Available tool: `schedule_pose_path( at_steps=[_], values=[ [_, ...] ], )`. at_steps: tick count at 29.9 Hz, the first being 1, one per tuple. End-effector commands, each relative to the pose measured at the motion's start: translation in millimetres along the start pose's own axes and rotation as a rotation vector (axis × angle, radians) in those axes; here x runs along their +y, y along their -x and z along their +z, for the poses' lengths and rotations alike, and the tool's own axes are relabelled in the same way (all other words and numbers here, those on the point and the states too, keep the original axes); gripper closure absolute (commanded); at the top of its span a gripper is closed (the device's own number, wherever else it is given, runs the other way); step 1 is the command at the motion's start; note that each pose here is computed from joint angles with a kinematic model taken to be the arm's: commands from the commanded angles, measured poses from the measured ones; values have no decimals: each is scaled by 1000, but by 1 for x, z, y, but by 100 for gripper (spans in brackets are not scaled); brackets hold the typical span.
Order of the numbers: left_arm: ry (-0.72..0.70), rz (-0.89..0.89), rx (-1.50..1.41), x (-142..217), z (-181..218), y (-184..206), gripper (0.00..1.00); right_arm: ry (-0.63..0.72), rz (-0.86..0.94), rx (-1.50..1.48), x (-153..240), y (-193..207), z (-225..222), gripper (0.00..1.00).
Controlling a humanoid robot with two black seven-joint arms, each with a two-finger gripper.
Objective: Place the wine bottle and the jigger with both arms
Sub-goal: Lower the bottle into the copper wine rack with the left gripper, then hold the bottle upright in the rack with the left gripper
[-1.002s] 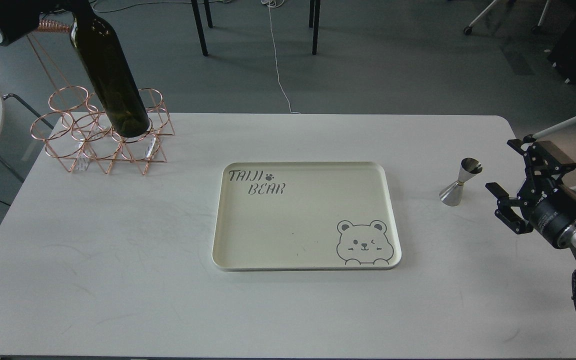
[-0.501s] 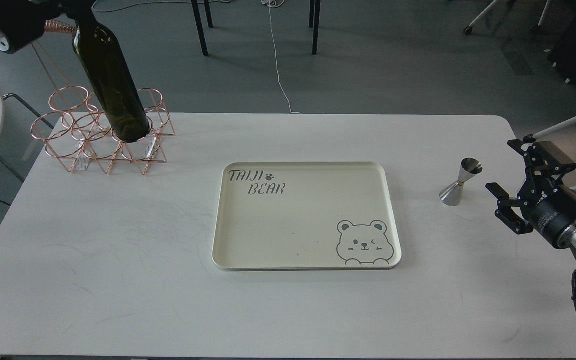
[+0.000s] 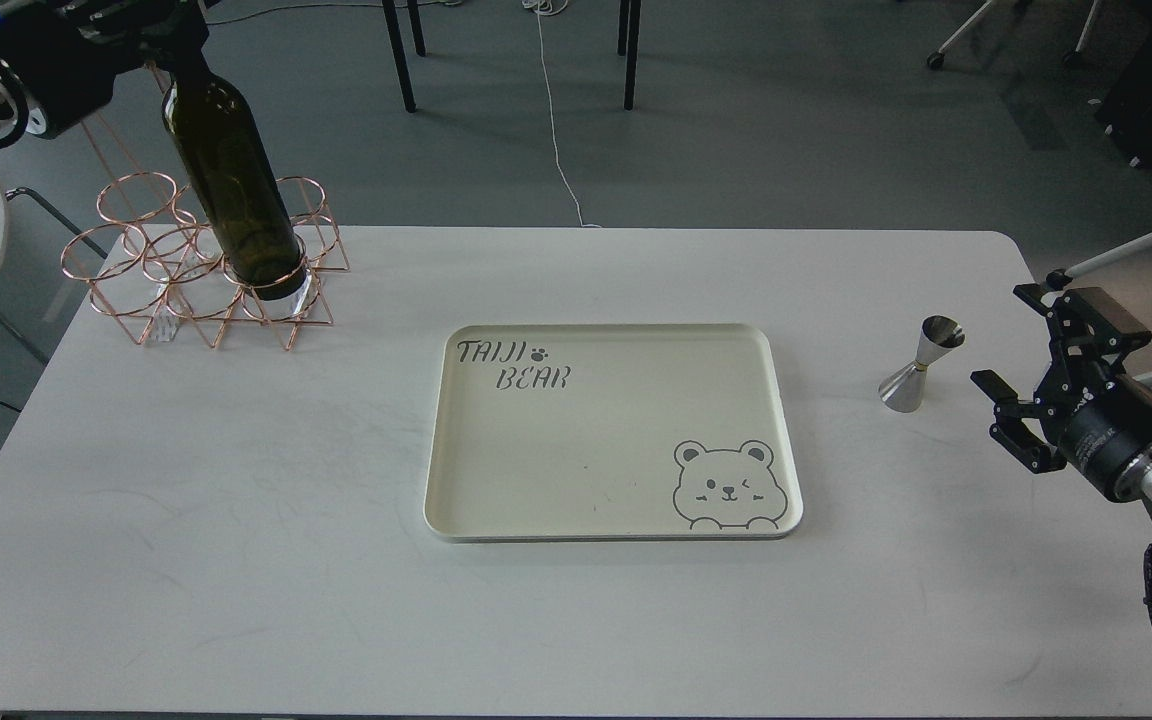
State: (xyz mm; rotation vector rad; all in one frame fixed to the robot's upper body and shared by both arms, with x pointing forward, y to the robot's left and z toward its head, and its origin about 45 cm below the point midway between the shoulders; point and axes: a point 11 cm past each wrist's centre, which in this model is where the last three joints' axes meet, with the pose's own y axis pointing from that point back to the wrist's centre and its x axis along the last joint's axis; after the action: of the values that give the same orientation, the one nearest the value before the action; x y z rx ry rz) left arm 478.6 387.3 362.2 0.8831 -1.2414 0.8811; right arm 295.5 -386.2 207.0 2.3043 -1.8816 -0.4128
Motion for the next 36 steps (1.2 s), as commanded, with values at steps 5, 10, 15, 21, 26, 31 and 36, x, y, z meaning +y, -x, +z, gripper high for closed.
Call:
schedule_pose_path(
  at_steps=[5, 10, 15, 21, 26, 31, 36],
  values=[
    [3, -32, 39, 1, 2, 25, 92, 4, 2, -1, 1, 0, 2, 2],
    [0, -47, 49, 2, 2, 34, 89, 7, 2, -1, 1, 0, 3, 2],
    [12, -52, 59, -2, 7, 39, 82, 12, 2, -3, 2, -1, 5, 2],
    [-1, -65, 62, 0, 3, 45, 71, 12, 2, -3, 2, -1, 5, 2],
    [-2, -69, 59, 1, 3, 46, 52, 12, 2, -3, 2, -1, 5, 2],
    [0, -65, 62, 0, 3, 45, 18, 7, 3, -3, 2, -1, 3, 2],
    [-1, -61, 58, 1, 2, 42, 15, 7, 4, -3, 2, -1, 3, 2]
  ],
)
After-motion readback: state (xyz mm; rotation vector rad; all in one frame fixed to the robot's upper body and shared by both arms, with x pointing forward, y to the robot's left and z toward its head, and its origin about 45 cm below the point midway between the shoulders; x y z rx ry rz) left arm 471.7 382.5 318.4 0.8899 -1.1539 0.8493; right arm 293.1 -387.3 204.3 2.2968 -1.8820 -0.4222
